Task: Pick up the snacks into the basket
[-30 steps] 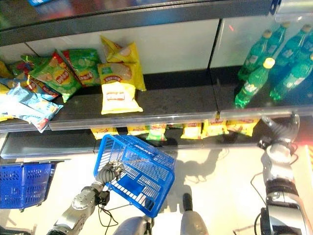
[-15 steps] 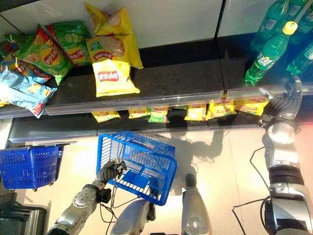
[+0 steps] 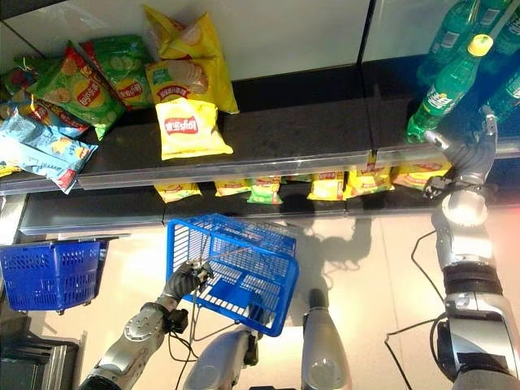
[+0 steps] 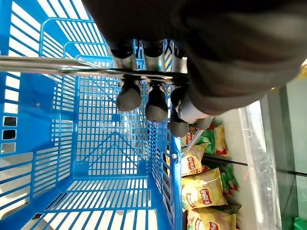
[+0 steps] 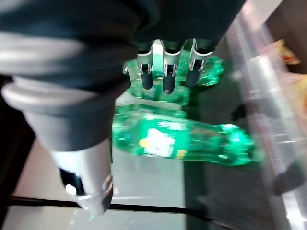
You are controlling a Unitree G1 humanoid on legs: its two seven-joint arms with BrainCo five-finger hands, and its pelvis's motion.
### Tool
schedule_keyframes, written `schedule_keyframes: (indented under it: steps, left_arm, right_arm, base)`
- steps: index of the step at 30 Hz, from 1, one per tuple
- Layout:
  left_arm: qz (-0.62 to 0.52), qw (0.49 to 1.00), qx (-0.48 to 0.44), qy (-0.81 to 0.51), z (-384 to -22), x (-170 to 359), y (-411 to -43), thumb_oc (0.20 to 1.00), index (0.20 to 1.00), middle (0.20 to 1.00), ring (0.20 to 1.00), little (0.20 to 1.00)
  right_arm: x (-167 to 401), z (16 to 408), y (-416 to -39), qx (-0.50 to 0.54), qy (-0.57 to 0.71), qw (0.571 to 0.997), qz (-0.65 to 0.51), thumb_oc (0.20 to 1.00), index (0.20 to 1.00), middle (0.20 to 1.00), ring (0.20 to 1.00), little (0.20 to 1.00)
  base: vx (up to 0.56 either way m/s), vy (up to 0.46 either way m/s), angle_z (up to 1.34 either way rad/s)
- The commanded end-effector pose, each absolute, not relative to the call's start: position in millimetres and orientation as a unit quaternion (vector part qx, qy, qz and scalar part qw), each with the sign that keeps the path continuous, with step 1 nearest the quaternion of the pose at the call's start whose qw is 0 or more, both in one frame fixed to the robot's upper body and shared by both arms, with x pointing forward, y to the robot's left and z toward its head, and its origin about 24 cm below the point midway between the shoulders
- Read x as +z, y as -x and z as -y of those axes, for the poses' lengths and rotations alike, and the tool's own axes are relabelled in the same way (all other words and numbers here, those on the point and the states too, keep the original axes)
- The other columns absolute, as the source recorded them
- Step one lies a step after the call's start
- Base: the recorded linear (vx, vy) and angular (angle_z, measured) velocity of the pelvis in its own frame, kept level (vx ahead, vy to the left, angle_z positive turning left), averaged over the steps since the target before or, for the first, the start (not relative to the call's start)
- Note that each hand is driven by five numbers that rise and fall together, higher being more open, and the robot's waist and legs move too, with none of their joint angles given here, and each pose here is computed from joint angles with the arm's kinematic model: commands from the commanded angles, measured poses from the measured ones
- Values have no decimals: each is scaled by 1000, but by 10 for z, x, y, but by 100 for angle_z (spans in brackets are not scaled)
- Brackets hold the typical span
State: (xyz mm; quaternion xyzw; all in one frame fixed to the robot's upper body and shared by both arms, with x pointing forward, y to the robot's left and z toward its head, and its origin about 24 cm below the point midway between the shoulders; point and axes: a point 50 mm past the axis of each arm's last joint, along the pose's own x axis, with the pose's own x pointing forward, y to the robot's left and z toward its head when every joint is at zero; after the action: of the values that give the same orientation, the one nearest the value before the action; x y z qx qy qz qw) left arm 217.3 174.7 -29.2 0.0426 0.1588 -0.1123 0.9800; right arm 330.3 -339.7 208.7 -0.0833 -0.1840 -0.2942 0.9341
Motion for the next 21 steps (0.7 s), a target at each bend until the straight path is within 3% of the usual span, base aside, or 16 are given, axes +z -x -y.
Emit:
schedule_keyframes:
  steps: [1, 21]
  left_arm:
    - [-68, 990, -125, -13, -1712, 50, -2219, 200, 200, 200, 200, 200]
    - [-50, 990, -134, -7, -1659, 160, -2215, 200, 200, 200, 200, 200]
  right_arm:
    - [2602, 3458, -3396, -311, 81, 917, 235, 1000, 1000, 1000, 1000, 1000]
    - [2696, 3796, -3497, -393, 48, 909, 133, 1000, 1000, 1000, 1000, 1000]
  base:
    - [0, 2, 7]
    - [6, -6, 6]
